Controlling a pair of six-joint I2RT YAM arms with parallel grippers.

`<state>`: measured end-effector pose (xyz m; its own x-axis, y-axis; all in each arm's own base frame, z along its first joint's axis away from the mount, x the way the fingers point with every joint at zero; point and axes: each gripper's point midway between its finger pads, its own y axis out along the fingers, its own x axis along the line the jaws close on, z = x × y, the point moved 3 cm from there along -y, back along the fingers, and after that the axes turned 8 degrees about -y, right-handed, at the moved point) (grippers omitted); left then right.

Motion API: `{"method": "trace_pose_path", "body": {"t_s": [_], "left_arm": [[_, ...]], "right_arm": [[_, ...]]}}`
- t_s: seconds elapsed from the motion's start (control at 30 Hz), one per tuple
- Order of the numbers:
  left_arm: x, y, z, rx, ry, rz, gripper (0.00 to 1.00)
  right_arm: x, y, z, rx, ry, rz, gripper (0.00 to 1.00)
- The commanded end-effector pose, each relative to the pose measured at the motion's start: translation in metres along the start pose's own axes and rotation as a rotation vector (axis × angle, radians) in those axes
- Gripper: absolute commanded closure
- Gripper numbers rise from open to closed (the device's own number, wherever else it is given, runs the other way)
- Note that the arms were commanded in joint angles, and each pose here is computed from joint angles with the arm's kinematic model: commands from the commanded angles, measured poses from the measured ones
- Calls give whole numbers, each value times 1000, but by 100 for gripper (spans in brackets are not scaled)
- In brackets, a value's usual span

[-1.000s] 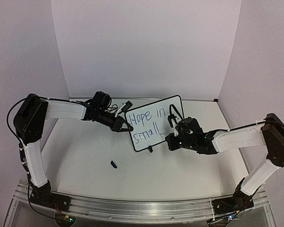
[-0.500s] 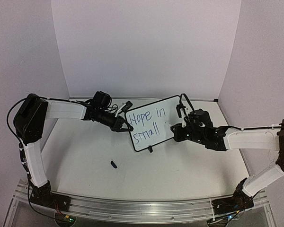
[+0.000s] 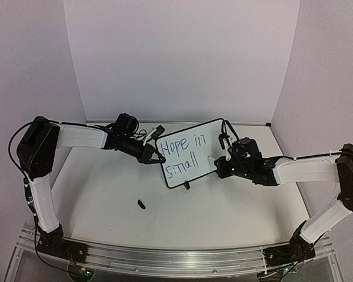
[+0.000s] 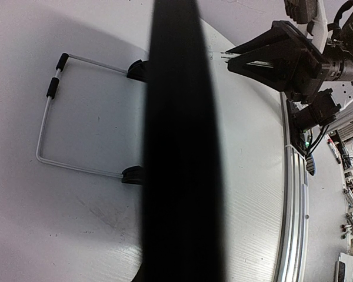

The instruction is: Write a sentence on the whiteboard

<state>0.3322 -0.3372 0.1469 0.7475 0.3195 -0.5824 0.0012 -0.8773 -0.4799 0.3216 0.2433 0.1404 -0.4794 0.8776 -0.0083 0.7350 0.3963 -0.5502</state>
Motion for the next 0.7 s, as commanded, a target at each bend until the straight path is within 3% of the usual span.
{"method": "trace_pose_path", "body": {"t_s": [0.0, 0.67], "left_arm": [[-8, 8, 2, 30, 5, 22, 100], [-8, 7, 2, 30, 5, 22, 100]], "right_arm": [[1, 4, -25, -65, -3, -5, 100], [9, 12, -17, -39, -9, -56, 100]]}}
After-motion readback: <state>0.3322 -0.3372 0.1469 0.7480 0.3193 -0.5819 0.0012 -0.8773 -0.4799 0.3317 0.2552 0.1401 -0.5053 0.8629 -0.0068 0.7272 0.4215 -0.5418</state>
